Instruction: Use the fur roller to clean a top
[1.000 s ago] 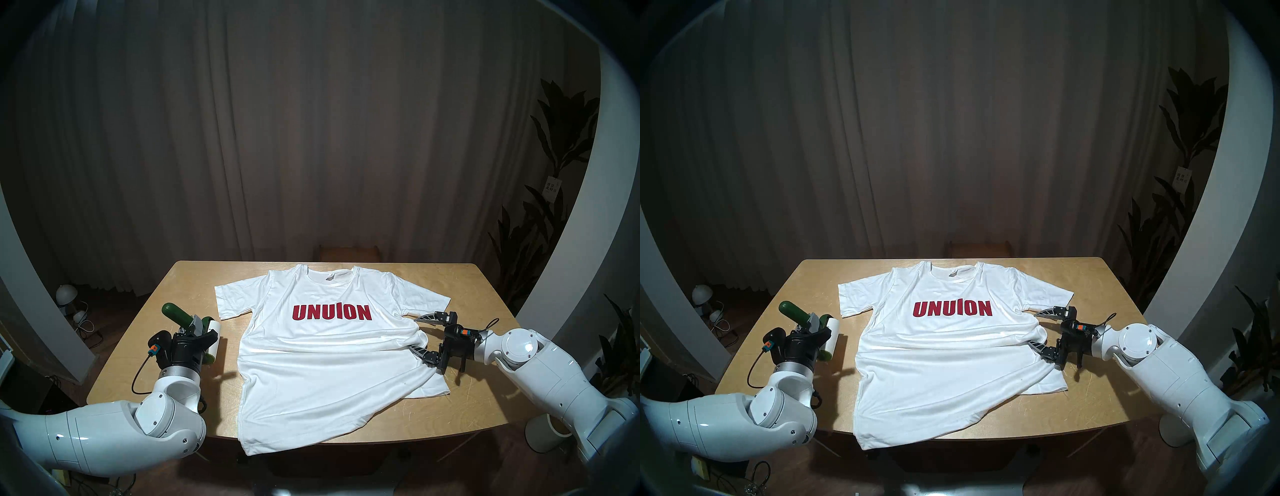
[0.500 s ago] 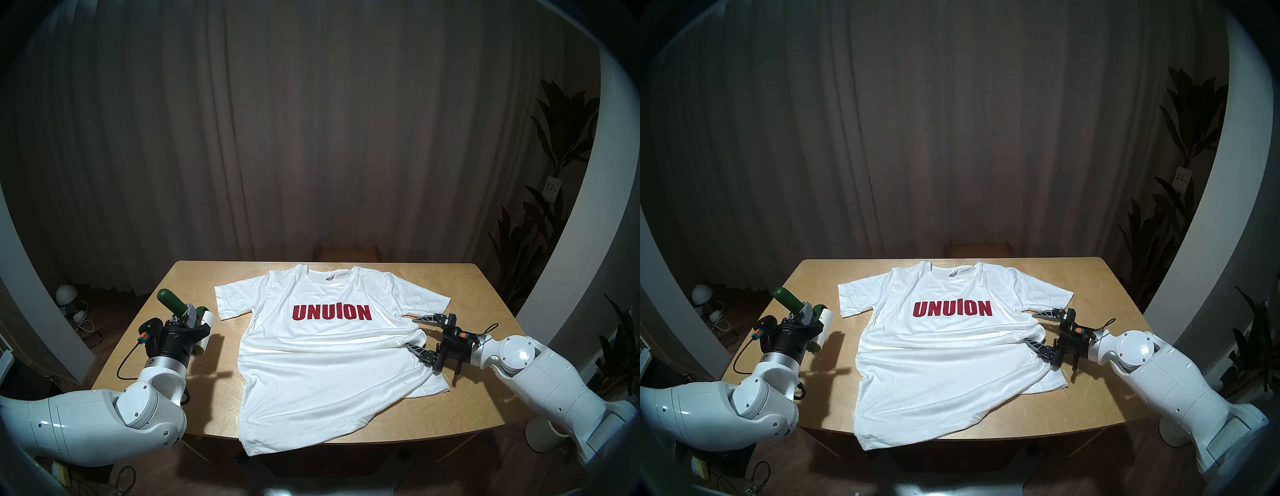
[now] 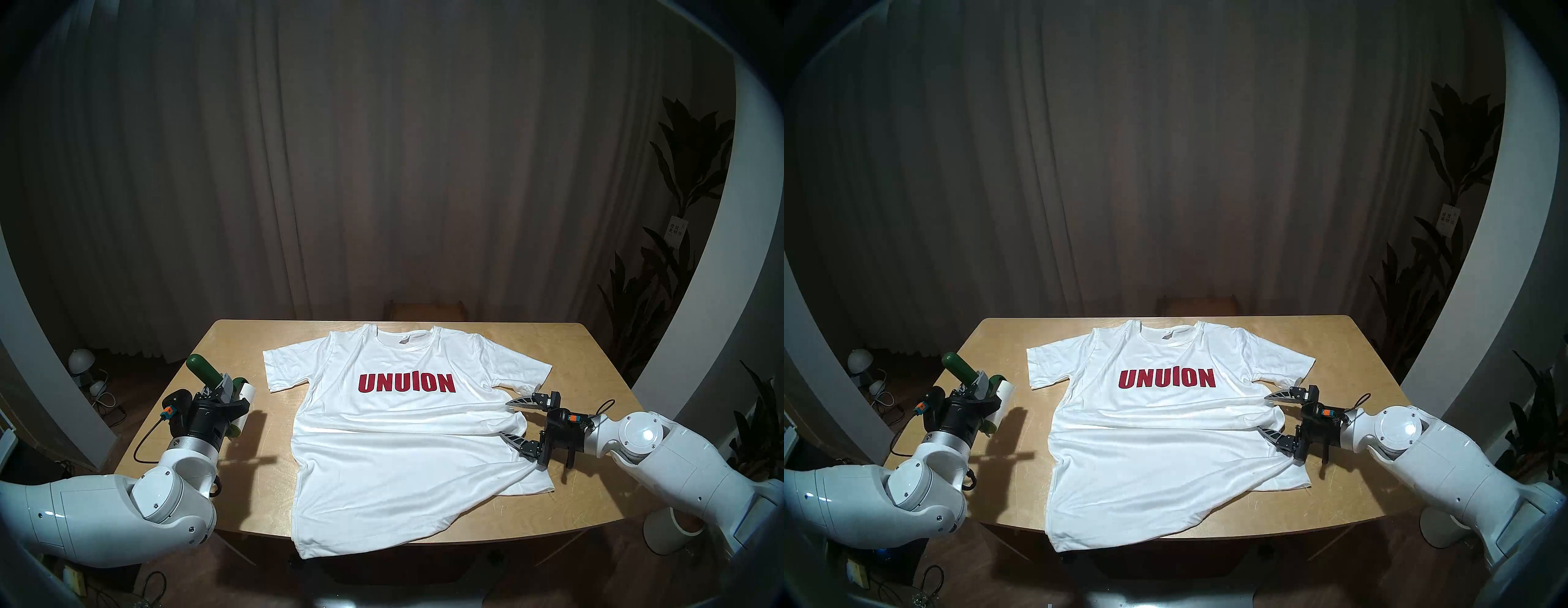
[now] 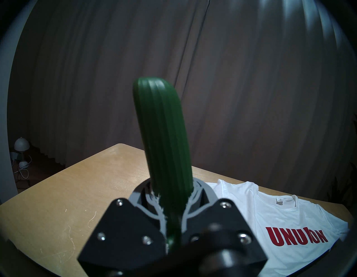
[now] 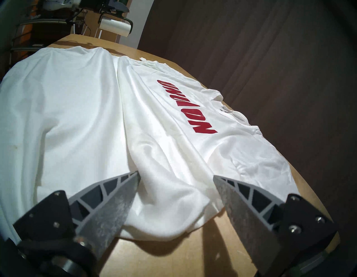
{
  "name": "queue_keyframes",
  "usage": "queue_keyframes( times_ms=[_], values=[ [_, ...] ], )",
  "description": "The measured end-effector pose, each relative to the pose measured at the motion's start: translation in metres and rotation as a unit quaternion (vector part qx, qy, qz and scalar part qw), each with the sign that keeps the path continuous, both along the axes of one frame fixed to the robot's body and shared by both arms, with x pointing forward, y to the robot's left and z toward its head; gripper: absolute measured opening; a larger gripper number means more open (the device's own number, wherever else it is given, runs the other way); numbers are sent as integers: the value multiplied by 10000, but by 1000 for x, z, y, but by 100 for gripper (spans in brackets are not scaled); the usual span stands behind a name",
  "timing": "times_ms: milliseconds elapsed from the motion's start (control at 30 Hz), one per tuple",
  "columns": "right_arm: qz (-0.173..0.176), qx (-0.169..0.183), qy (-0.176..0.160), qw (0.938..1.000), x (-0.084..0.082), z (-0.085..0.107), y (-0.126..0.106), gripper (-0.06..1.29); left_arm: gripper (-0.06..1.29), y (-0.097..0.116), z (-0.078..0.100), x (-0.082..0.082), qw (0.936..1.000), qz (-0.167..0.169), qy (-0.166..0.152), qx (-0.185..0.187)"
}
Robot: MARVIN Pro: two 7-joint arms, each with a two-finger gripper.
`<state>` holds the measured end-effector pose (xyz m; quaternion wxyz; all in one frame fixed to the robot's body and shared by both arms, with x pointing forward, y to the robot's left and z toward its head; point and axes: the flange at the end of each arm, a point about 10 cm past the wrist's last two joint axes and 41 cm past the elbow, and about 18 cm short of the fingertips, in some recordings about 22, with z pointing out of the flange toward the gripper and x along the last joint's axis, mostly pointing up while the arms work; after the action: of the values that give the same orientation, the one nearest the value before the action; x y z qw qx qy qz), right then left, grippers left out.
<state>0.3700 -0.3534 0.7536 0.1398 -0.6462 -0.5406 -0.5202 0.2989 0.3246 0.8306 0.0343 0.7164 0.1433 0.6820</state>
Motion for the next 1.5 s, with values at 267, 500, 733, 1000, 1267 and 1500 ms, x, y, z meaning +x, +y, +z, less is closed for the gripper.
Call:
queue_keyframes(
  times_ms=[267,500,733,1000,1267,1500],
  values=[
    [247,-128,219,9994,-16,3,-11,101,7,1,-2,-2,10000,-12,69,-25],
    [425,-218,432,9979,-31,5,-21,101,7,1,-4,-4,9999,-29,125,-65],
    [462,-208,661,9965,-47,5,-29,101,7,-1,-4,-5,9998,-71,125,-136],
    [155,-124,611,9979,-57,6,-24,101,7,-3,0,-2,9996,-198,34,-221],
    [-360,-63,429,9984,-57,7,-14,101,7,-4,3,2,9988,-309,-31,-375],
    [-816,-199,294,9960,-52,19,-9,111,7,-1,2,8,9978,-445,-85,-483]
  ],
)
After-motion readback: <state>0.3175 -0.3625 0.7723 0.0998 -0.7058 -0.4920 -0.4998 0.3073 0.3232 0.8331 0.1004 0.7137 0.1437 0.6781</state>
